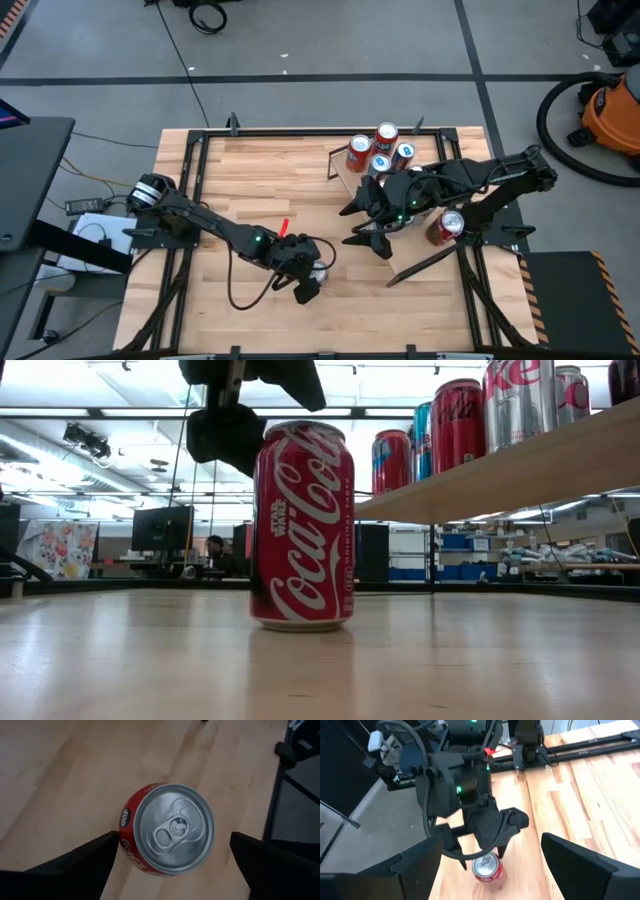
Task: Place canned beverage on shelf
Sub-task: Put the red soda can aligned with the other red soda can on the shelf
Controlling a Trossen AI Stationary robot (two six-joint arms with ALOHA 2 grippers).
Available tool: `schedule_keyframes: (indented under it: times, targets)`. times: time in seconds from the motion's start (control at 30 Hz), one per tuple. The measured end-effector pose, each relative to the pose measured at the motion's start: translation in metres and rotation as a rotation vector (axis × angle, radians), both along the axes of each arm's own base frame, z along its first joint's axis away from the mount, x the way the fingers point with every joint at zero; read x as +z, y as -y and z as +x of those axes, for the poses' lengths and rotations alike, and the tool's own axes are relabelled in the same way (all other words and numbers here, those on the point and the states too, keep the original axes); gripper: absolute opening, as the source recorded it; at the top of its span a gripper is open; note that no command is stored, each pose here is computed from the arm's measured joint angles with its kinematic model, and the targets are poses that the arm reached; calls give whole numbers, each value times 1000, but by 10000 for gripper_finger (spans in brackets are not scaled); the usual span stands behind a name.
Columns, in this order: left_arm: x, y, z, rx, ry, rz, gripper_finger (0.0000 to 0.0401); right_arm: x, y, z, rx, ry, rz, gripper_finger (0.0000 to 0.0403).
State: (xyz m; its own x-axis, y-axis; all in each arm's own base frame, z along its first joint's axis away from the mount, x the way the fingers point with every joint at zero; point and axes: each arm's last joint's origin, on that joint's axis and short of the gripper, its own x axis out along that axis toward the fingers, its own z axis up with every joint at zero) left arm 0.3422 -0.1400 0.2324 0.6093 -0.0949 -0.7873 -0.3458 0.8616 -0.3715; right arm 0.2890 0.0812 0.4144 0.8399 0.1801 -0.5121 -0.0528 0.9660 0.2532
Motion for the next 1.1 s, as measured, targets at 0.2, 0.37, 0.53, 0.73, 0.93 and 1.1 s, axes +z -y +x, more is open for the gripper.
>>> schedule_keyframes:
  times: [0.2, 0.37, 0.53, 0.73, 0.93, 1.1]
  targets:
    - [8, 4, 1, -49, 40, -78, 396, -1, -2, -2, 32, -20, 7, 348]
    - [10, 6, 1, -71, 56, -90, 396, -2, -3, -2, 49, -20, -4, 348]
    - [10, 2, -10, -76, -41, -77, 396, -7, -10, -1, 108, -61, 10, 348]
    - [36, -2, -32, -28, -7, -5, 396, -30, -31, 10, 161, -166, -21, 348]
    - [56, -3, -55, 8, 28, 94, 395, -53, -48, 27, 172, -228, -19, 348]
    - [69, -3, -72, 29, 46, 150, 395, -67, -64, 40, 175, -237, -7, 348]
